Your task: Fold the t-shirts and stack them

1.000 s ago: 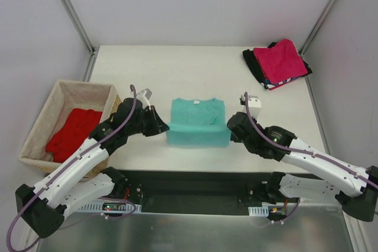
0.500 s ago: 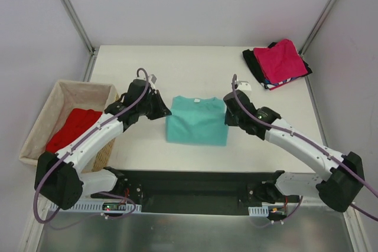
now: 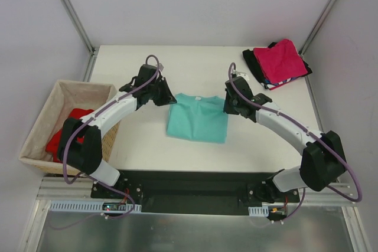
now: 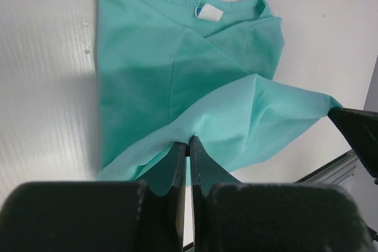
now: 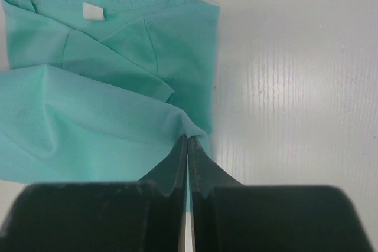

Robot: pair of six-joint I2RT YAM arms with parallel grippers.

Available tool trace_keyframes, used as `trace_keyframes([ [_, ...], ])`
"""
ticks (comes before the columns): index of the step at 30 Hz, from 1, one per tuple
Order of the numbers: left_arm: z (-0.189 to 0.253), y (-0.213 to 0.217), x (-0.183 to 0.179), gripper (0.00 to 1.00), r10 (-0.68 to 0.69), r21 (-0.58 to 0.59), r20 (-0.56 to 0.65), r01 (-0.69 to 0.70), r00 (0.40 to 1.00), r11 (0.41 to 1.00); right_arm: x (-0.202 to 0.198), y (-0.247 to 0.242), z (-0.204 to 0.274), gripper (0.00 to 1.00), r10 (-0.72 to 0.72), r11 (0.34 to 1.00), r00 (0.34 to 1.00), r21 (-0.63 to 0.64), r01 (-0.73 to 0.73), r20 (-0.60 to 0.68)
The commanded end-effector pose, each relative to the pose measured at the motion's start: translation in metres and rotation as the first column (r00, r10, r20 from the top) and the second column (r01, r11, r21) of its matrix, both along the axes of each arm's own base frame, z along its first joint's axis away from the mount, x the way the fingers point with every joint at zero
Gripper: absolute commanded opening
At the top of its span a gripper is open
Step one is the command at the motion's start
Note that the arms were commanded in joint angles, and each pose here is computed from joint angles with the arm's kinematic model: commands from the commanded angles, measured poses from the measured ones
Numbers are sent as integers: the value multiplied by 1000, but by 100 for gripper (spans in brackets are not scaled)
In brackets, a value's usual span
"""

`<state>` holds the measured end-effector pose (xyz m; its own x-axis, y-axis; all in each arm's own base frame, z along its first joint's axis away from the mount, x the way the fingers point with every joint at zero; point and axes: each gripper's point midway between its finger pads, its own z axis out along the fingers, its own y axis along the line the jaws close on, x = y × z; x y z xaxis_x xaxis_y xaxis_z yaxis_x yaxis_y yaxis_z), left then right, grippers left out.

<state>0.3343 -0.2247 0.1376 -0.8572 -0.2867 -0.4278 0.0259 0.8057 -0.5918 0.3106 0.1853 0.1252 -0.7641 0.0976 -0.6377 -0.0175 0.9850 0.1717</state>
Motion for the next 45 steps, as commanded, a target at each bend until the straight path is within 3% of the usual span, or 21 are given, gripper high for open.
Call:
trace_keyframes([
  [1, 16, -9, 24, 0, -21, -23, 64, 22, 998, 999, 26, 6, 18, 1, 11, 999, 998, 49, -14, 55],
  [18, -34, 5, 90, 1, 50, 23, -14, -50, 999, 998, 85, -6, -24, 1, -51, 998, 998, 33, 52, -30],
  [21, -42, 9, 100, 14, 59, 21, -31, -59, 998, 998, 94, -7, -29, 1, -58, 998, 998, 25, 59, -38],
  [22, -44, 10, 102, 33, 61, 22, -31, -60, 998, 998, 96, -6, -34, 4, -54, 998, 997, 21, 55, -46],
  [24, -52, 9, 106, 57, 53, 25, -43, -52, 998, 998, 101, -6, -35, 17, -52, 999, 998, 13, 52, -43],
  [25, -54, 8, 106, 68, 48, 23, -50, -47, 998, 999, 102, -6, -36, 33, -50, 999, 998, 6, 51, -44],
  [26, -61, 7, 106, 99, 46, 26, -61, -44, 997, 999, 104, -6, -38, 44, -54, 999, 997, 3, 54, -45],
  [28, -63, 6, 108, 99, 45, 24, -66, -43, 997, 999, 105, -6, -40, 69, -55, 999, 997, -3, 55, -46],
  [31, -60, 6, 111, 99, 51, 24, -59, -50, 997, 998, 110, -11, -31, 89, -63, 998, 998, -26, 63, -17],
  [36, 4, 0, 109, 99, 27, -39, 57, -25, 998, 999, 107, -20, 38, 92, -60, 998, 991, -31, 63, 116],
  [40, 59, -12, 79, 99, -45, -111, 127, 59, 991, 992, 82, -10, 73, 92, -9, 1000, 990, -2, 10, 143],
  [45, 67, -38, 32, 99, -173, -156, 121, 191, 977, 969, 53, 2, 66, 92, 32, 999, 992, 4, -32, 119],
])
